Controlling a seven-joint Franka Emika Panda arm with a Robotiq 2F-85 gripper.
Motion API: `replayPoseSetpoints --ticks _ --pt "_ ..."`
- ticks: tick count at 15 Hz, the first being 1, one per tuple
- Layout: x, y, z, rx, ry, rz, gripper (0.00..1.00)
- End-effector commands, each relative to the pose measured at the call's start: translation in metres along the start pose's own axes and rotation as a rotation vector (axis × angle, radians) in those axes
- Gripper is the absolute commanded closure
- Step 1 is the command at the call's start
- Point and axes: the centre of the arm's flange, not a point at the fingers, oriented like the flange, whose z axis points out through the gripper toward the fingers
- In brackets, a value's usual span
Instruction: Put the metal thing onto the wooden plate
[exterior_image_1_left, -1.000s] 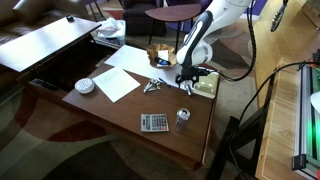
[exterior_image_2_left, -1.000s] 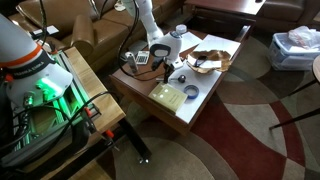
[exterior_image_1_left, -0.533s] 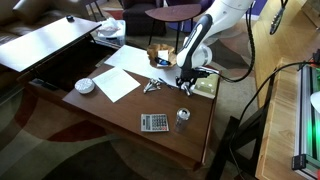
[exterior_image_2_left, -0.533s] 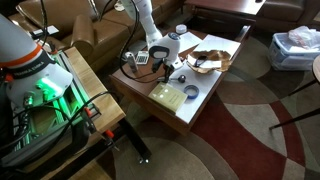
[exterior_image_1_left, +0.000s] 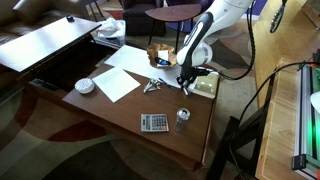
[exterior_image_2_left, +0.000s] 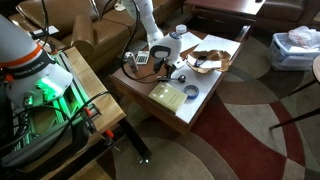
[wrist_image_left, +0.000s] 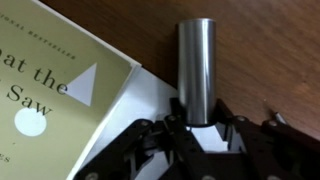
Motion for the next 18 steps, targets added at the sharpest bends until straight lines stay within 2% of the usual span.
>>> replayPoseSetpoints --ticks 1,6,12,13,15,18 --pt "-0.006 0.005 -0.023 0.031 -0.008 -0.056 0.88" --pt "-0.016 0.008 -0.069 0.204 0.035 -0.138 0.88" --pt "-0.022 0.012 -0.111 0.409 0.102 -0.146 0.88" --pt "-0.023 0.013 -0.117 0.447 0.118 -0.128 0.88" --pt "-0.019 0.011 -0.129 0.505 0.203 -0.017 0.88" --pt "-0.002 0.012 -0.137 0.535 0.291 0.136 0.88"
